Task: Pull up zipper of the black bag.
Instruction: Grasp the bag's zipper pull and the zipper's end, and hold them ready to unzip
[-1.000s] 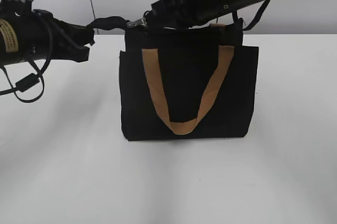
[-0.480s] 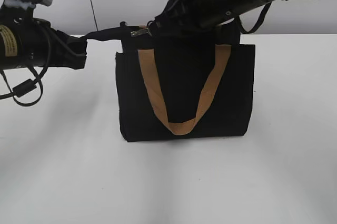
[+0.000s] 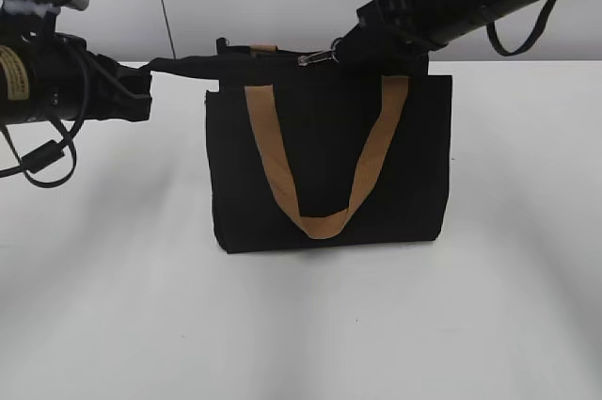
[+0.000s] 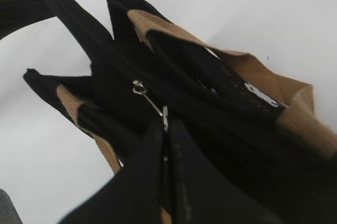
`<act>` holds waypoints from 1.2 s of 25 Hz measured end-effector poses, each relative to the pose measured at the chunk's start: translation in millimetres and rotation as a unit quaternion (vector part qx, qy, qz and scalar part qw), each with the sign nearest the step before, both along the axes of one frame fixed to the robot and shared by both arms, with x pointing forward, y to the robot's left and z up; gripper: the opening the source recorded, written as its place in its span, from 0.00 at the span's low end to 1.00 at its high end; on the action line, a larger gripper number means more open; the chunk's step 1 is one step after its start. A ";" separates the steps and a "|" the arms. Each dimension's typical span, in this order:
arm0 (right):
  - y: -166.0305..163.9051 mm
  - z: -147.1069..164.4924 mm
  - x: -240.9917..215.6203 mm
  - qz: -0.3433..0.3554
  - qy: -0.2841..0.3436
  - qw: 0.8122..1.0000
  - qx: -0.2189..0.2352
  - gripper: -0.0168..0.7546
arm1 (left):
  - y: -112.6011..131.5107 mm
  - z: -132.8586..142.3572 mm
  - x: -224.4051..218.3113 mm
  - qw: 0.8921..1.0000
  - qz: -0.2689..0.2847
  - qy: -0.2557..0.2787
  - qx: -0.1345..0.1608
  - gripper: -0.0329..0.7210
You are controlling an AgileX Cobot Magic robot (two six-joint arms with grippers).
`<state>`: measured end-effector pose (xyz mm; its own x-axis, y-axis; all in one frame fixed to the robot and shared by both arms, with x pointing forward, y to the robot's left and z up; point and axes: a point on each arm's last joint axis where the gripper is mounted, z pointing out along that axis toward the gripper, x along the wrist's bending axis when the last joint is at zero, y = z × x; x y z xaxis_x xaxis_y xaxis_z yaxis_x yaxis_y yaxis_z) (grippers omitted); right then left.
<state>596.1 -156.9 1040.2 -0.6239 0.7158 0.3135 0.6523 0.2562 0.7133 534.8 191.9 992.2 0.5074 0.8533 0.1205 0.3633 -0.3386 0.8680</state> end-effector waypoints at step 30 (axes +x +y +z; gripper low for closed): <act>-66.9 24.6 -2.6 -0.043 0.020 0.999 0.020 0.27 | 3.7 2.5 -0.2 0.998 0.043 0.020 -0.040 0.09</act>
